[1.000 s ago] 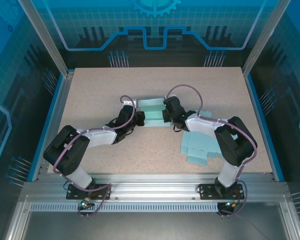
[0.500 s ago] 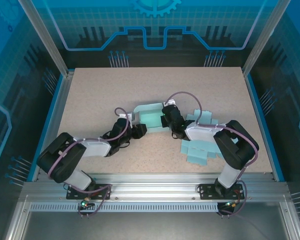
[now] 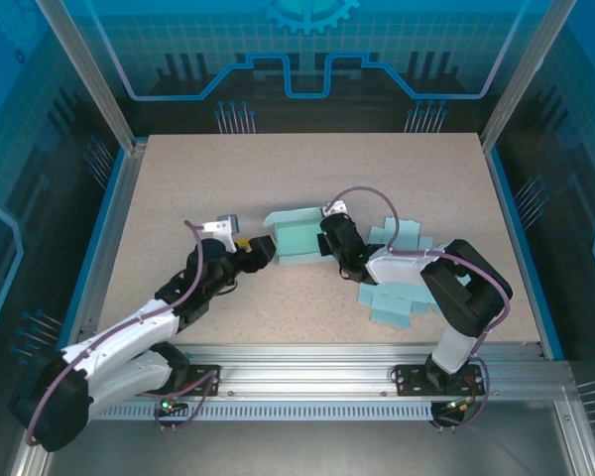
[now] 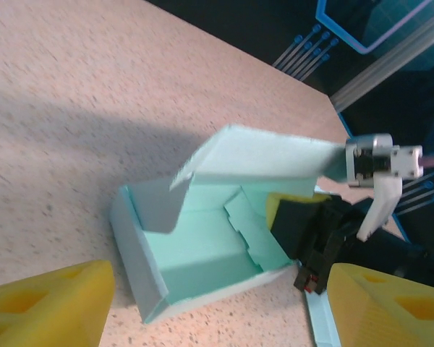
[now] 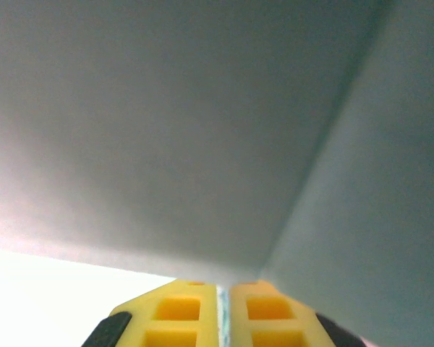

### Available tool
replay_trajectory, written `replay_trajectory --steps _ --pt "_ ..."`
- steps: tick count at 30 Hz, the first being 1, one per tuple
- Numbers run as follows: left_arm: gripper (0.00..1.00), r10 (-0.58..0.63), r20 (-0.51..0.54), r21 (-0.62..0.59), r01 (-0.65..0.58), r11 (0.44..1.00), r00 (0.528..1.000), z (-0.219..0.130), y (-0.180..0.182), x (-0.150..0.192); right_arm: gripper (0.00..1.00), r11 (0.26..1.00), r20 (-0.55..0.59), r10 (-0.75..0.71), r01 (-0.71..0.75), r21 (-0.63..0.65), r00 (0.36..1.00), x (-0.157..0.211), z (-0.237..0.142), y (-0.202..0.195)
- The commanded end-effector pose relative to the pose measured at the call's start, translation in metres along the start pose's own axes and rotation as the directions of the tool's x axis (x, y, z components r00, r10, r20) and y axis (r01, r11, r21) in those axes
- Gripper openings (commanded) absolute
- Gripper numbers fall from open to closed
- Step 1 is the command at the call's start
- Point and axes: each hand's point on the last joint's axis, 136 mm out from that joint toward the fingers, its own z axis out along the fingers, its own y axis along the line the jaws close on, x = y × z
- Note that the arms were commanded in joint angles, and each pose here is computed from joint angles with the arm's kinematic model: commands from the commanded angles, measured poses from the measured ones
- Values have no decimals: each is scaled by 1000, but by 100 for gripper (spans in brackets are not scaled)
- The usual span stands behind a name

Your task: Fold the paper box

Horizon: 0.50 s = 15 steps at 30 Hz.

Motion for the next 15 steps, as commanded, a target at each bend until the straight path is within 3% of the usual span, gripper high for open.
replay_trajectory --steps 1,7,15 --pt "78 142 15 -114 -140 984 990 -8 -3 -34 8 995 -117 -94 96 11 989 44 1 -1" --pt "75 234 -11 -69 -234 970 972 22 -40 -75 10 994 -112 -102 104 13 988 43 -1 -2" --pt "55 183 -181 30 -180 983 966 94 -56 -62 12 991 -122 -129 132 22 984 46 -3 0"
